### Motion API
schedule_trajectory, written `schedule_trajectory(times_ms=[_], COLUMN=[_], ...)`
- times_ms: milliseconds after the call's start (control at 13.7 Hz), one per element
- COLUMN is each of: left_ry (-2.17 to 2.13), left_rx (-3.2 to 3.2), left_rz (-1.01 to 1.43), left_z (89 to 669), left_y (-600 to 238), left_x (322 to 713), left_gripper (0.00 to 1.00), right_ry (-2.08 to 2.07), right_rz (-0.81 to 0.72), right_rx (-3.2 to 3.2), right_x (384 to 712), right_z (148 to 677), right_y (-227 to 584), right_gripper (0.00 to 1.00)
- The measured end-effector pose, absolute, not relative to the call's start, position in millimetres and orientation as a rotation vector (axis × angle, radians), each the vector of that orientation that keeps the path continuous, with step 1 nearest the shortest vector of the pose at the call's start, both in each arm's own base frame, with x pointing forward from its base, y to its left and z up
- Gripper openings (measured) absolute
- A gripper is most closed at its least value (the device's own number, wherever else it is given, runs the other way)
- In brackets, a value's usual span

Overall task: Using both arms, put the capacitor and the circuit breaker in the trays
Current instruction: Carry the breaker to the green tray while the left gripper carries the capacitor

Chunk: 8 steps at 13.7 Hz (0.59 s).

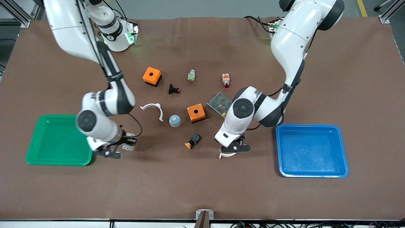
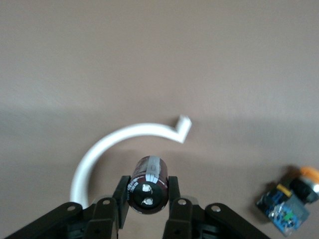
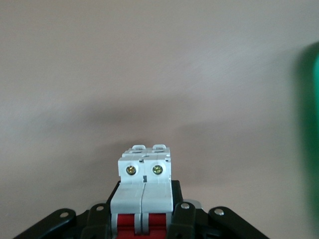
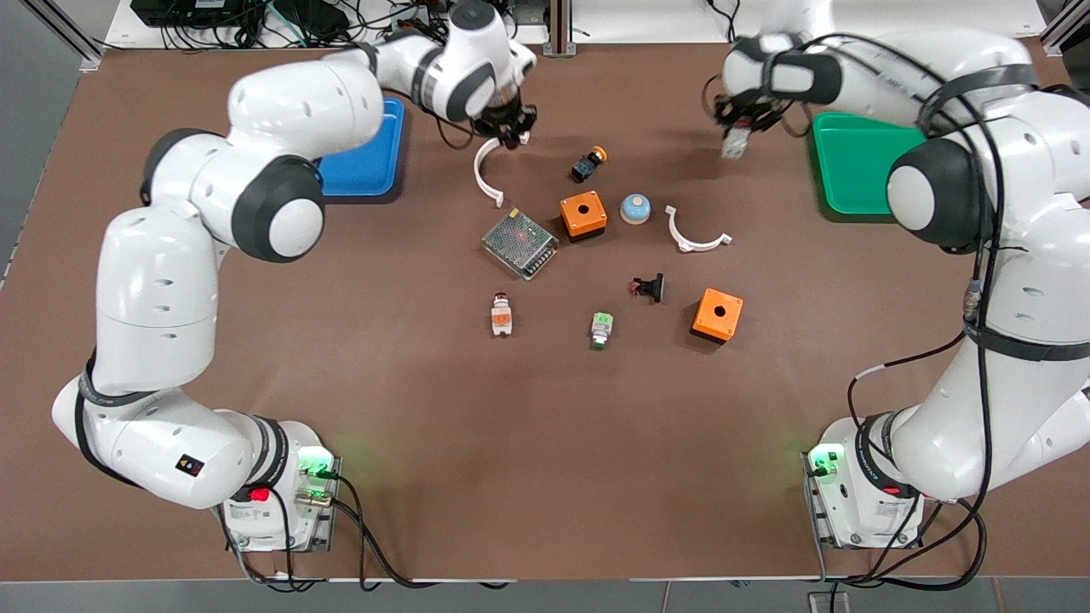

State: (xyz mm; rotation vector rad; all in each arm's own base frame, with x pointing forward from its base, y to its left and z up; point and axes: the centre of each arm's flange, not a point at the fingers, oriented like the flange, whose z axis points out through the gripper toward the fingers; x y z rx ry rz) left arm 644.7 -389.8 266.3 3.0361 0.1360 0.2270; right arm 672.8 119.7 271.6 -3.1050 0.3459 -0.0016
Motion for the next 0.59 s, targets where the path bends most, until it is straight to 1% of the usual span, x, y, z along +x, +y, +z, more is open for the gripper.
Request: schedule_trajectory(times_ms=[146,293,439,585], left_ry=[0.190,0.218,0.224,0.226], left_rx=[3.043,3.064,3.084,3.106], left_rz=[0.253,0.255,0.251,0.229], left_z=[305.3,329.1,330.3,320.5], left_y=[-352.4,-303.2,-245.0,-182.6], left_x=[664.1,683.5,704.1,719.3], left_gripper=[0.34,0.34,0.34,0.34], right_ry=[0.342,0.320,0.275,0.233], right_rz=[-0.004,0.015,0.051,0.090], right_rx=[-3.117,-3.128,-3.133,-3.131], right_x=[682.6,682.6,672.4,656.8], right_z=[283.1,277.4,265.5,251.7], right_y=[53.2,-20.4,-87.5,-136.4], right_gripper=[0.40,0.40,0.40,0.40])
